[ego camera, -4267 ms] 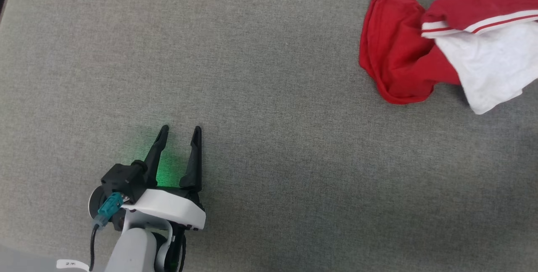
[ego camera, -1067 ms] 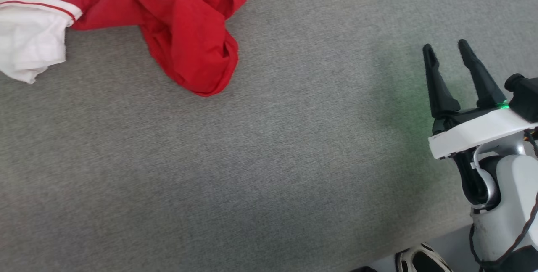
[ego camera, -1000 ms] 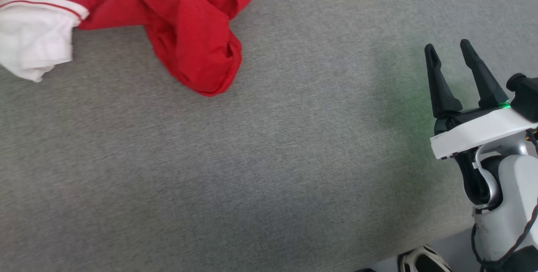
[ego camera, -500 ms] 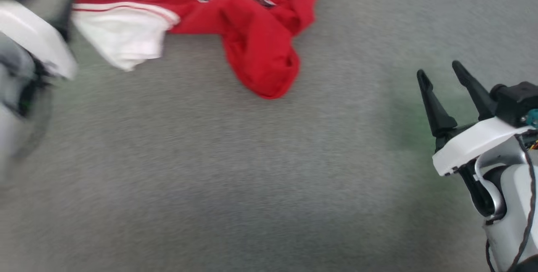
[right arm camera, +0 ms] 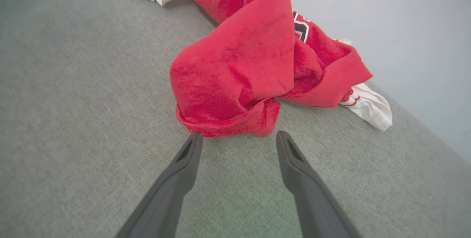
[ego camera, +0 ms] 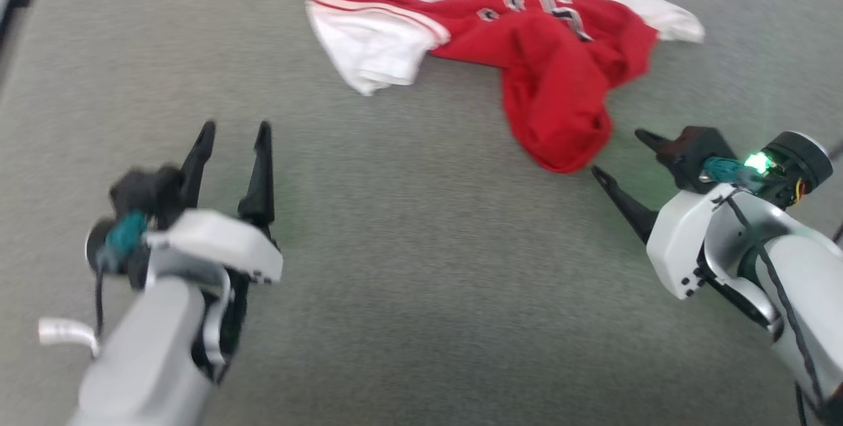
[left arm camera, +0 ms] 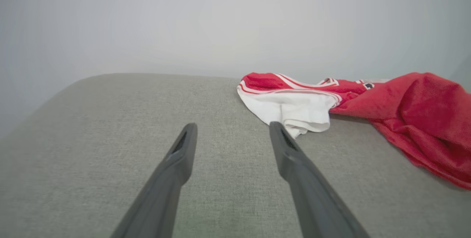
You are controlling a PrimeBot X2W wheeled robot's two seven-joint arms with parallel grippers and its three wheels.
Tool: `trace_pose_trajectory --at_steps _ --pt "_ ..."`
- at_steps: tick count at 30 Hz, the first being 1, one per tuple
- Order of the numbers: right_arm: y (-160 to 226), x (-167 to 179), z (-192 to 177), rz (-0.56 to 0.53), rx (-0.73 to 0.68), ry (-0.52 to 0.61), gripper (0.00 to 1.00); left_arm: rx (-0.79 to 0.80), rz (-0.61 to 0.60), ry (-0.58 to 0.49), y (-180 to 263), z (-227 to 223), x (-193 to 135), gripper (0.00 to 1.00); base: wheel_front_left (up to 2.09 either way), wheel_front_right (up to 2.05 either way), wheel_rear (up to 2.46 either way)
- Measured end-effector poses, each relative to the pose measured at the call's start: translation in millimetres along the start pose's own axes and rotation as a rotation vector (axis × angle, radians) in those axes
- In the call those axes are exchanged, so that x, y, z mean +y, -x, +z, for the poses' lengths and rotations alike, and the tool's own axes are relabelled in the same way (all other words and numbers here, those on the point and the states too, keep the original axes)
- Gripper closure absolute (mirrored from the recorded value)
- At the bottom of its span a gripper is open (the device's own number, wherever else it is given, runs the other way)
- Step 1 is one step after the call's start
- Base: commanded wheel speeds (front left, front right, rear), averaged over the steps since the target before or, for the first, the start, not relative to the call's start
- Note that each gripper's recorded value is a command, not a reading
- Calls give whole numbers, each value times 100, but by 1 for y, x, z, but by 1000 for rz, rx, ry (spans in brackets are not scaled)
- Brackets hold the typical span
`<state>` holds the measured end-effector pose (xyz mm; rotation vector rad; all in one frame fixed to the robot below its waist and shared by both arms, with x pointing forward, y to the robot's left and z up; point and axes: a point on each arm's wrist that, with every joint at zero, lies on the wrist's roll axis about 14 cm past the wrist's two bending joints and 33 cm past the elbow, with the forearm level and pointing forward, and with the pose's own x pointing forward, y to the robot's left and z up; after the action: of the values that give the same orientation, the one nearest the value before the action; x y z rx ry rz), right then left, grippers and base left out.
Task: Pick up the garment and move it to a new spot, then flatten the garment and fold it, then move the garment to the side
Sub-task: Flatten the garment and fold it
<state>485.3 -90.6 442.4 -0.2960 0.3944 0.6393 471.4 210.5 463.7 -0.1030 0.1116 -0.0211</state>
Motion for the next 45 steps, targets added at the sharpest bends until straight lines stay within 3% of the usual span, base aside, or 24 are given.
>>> trace_pose_trajectory --at_steps 4,11,16,22,23,25,30,34,45 --pt "-13 14 0 103 96 124 0 -72 91 -22 37 12 15 0 0 0 0" --pt "-39 8 16 160 194 259 0 -108 247 10 91 11 44 0 0 0 0" --pt "-53 2 -12 189 377 333 0 -116 302 49 109 8 52 0 0 0 0" --pt "-73 6 -25 246 483 375 0 -97 332 48 116 0 61 0 0 0 0" --pt "-75 6 -27 253 493 373 19 -93 337 46 117 -1 62 0 0 0 0" --pt "-81 8 -27 268 503 374 100 -88 342 44 118 -2 65 0 0 0 0" --pt "-84 15 -23 287 501 361 100 -92 338 67 116 -2 62 0 0 0 0" --pt "-71 39 -10 362 460 314 100 -99 335 75 116 -1 59 0 0 0 0" --pt "22 129 -4 673 472 284 100 -141 294 94 112 10 48 0 0 0 0"
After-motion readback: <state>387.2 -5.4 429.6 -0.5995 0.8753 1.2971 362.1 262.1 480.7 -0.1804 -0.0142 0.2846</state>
